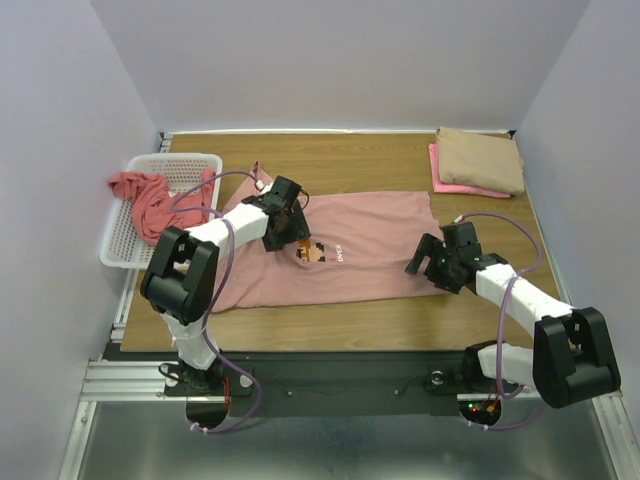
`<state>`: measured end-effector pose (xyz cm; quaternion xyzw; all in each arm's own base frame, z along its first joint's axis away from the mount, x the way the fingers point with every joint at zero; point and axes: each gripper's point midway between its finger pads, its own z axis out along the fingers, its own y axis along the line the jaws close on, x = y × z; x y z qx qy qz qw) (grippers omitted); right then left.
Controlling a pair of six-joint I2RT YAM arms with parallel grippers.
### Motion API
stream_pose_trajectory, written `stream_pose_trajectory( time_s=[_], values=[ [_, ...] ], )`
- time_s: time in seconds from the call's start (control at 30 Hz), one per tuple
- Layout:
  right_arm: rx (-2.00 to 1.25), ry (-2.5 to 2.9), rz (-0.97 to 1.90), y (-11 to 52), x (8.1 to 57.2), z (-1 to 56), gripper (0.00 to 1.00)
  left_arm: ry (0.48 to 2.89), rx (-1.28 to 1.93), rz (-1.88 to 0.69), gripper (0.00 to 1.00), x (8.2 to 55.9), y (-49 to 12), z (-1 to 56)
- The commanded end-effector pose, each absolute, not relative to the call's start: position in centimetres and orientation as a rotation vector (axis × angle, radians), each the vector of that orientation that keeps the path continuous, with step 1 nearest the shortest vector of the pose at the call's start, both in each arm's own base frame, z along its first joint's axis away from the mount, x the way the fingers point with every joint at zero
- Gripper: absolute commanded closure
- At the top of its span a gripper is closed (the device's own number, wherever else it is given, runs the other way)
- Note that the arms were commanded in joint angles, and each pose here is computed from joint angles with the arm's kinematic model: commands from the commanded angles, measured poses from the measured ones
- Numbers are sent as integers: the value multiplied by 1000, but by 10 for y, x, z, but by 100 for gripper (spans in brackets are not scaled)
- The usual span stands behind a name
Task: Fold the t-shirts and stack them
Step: Fold the tshirt
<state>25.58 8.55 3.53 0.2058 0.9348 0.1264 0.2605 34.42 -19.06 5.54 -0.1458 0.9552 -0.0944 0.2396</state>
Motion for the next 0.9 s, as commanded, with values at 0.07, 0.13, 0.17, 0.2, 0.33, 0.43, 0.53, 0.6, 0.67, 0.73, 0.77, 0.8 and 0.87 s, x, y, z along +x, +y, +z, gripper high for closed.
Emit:
stream_pose_trajectory(
  time_s=[0.07, 0.13, 0.17, 0.2, 0.33, 0.43, 0.53, 0.6, 0.67, 0.73, 0.77, 0.8, 0.87],
  values=[
    [560, 2560, 258, 76, 252, 25, 0, 2578, -361, -336, 21, 372, -215, 65],
    [562, 2564, 250, 75, 250, 23, 0, 2579, -349, -352, 21, 380, -221, 64],
    [563, 2563, 246, 74, 251, 23, 0, 2579, -340, -368, 21, 383, -225, 65],
    [564, 2564, 243, 74, 250, 23, 0, 2577, -335, -383, 21, 389, -230, 66],
    [565, 2560, 238, 73, 251, 23, 0, 2573, -325, -415, 21, 396, -238, 70],
    [565, 2552, 239, 73, 252, 26, 0, 2574, -326, -412, 21, 399, -239, 72],
    [554, 2537, 236, 72, 255, 31, 0, 2590, -321, -391, 21, 392, -235, 71],
    [535, 2512, 264, 75, 260, 43, 0, 2589, -330, -362, 21, 381, -225, 72],
    [498, 2470, 301, 79, 267, 59, 0, 2580, -355, -328, 21, 367, -211, 74],
    [413, 2450, 404, 93, 272, 77, 0, 2562, -396, -312, 21, 357, -202, 79],
    [376, 2431, 455, 100, 274, 87, 0, 2554, -413, -305, 21, 352, -197, 81],
    [306, 2393, 543, 113, 280, 106, 0, 2526, -430, -292, 19, 344, -188, 89],
    [238, 2359, 631, 130, 283, 123, 0, 2478, -473, -278, 17, 335, -174, 102]
  ],
)
